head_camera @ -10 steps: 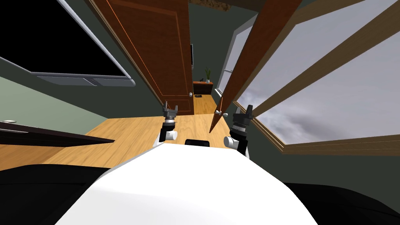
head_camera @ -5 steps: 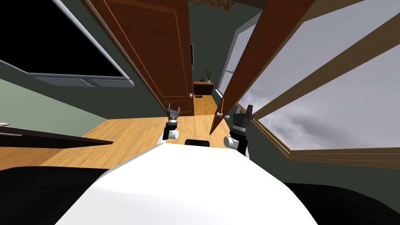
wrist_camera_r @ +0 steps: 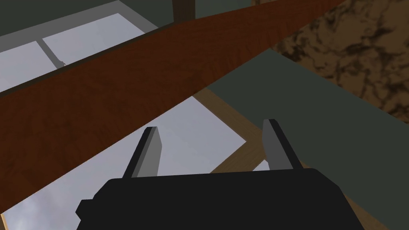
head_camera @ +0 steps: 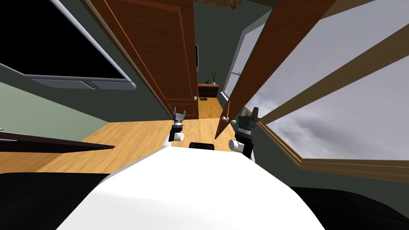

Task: Pull the door open

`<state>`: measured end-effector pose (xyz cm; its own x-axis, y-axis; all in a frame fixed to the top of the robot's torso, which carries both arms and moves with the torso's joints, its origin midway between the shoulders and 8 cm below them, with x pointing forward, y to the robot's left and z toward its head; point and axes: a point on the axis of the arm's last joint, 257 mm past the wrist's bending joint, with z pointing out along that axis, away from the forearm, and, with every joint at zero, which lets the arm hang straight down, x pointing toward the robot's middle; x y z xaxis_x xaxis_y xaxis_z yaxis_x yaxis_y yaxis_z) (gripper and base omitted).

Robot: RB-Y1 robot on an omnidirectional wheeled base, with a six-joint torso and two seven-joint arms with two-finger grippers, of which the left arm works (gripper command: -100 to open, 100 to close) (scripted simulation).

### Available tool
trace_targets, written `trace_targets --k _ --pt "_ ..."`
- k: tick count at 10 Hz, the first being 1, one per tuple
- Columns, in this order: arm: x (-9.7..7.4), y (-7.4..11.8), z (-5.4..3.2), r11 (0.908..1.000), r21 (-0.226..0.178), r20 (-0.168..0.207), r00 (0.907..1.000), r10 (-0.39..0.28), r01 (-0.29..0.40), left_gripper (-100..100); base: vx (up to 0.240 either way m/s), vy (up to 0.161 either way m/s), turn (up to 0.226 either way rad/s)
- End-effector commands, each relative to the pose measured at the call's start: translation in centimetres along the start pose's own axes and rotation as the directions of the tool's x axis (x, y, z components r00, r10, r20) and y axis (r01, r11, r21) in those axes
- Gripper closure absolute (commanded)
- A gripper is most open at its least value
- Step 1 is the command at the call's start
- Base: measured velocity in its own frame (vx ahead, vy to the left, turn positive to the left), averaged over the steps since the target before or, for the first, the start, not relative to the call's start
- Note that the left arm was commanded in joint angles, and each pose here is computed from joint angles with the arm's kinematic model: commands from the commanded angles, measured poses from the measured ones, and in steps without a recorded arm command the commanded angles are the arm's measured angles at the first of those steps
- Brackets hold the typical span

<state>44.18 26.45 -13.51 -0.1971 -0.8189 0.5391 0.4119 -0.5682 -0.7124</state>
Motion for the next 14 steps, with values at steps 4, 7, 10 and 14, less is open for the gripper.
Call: trace_targets --k 4,7,10,14 --pt "-1.8 3.0 -0.25 0.9947 -0.03 0.034 0.9947 -0.097 0.098 -100 0.071 0.006 0.01" --pt "-2.8 4.4 -0.35 0.9877 -0.042 0.054 0.9874 -0.148 0.151 -100 0.089 0.013 0.009" --pt "-4.2 6.5 -0.58 0.9717 -0.055 0.088 0.9705 -0.224 0.23 -100 0.079 0.007 0.01" --pt "-5.6 8.9 -0.75 0.9422 -0.056 0.13 0.938 -0.321 0.33 -100 0.1 0.013 0.008"
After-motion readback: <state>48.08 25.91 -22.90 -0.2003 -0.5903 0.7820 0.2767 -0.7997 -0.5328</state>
